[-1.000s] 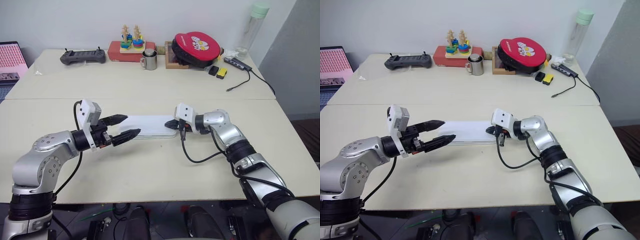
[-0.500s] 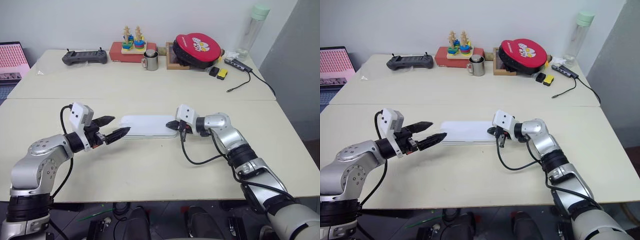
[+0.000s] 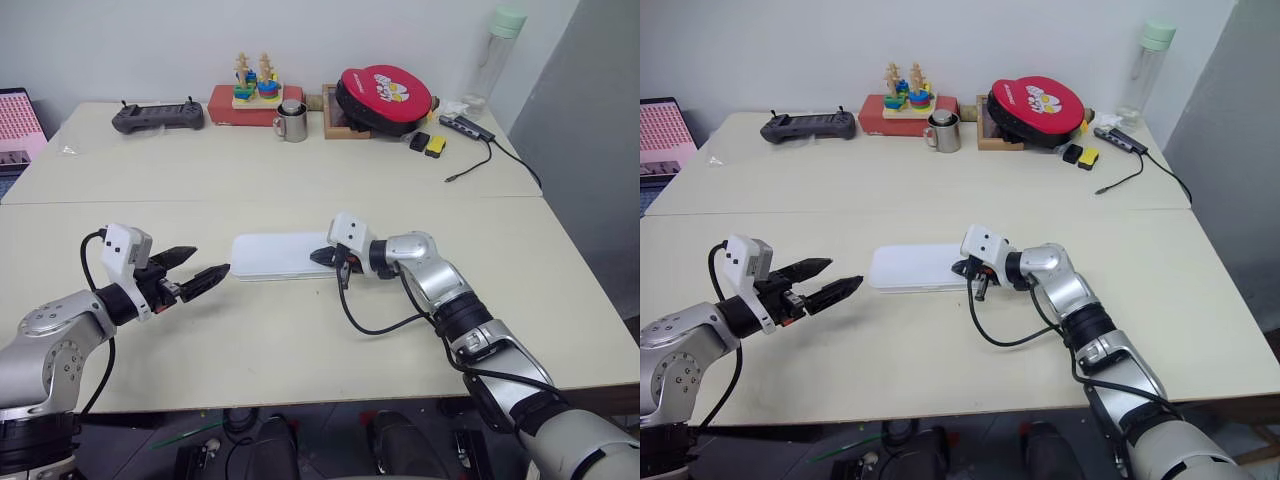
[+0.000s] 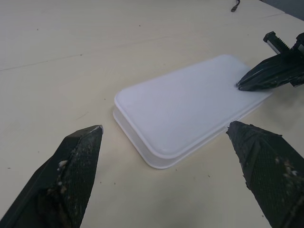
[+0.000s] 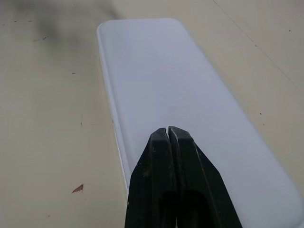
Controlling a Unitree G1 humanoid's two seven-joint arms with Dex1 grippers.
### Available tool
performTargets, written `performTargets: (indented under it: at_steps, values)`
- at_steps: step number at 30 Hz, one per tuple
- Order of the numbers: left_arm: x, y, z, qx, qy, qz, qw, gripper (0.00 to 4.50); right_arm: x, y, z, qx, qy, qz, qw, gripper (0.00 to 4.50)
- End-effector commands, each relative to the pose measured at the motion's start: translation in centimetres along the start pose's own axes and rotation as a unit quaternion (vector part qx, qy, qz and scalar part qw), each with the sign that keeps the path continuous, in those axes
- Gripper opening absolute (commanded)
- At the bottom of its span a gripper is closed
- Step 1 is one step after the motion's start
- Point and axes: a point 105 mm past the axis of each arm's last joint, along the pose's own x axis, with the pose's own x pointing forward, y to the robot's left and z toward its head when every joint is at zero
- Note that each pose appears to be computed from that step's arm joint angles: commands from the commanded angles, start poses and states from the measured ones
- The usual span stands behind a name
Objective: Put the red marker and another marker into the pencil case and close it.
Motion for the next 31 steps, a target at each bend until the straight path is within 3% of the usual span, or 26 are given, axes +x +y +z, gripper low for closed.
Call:
performTargets:
  at_steps: [1,9,13,16,20,26,28,31]
  values:
    - [-0.5,0.2,1.4,0.026,-0.016,0.01,0.999,4.5,0.7,1.7,-2.5,0.002,0.048,0.023,0.999,0.04]
    - [-0.6,4.6,2.8,0.019,-0.054,0.128,0.99,4.5,-2.7,-0.5,1.3,0.082,-0.077,-0.014,0.994,0.04]
    - [-0.8,5.6,2.9,0.028,-0.053,0.16,0.985,4.5,-5.4,-1.6,2.0,0.139,-0.12,-0.045,0.982,0.88]
    - [-2.0,8.6,1.7,0.046,-0.014,0.244,0.969,4.5,-10.3,-3.8,0.6,0.196,-0.148,-0.141,0.959,1.53]
    - [-2.4,8.6,0.5,0.05,0.013,0.238,0.97,4.5,-15.5,-4.6,-1.6,0.219,-0.134,-0.236,0.937,2.65]
    - [-2.8,8.5,0.3,0.051,0.019,0.234,0.971,4.5,-18.5,-4.0,-2.6,0.222,-0.109,-0.299,0.922,4.22]
    - [-2.7,8.3,0.2,0.055,0.023,0.229,0.972,4.5,-19.0,-3.7,-2.9,0.224,-0.105,-0.31,0.918,4.45]
    - [-3.0,8.4,0.5,0.058,0.014,0.237,0.97,4.5,-20.0,-3.1,-4.1,0.238,-0.095,-0.328,0.909,4.45]
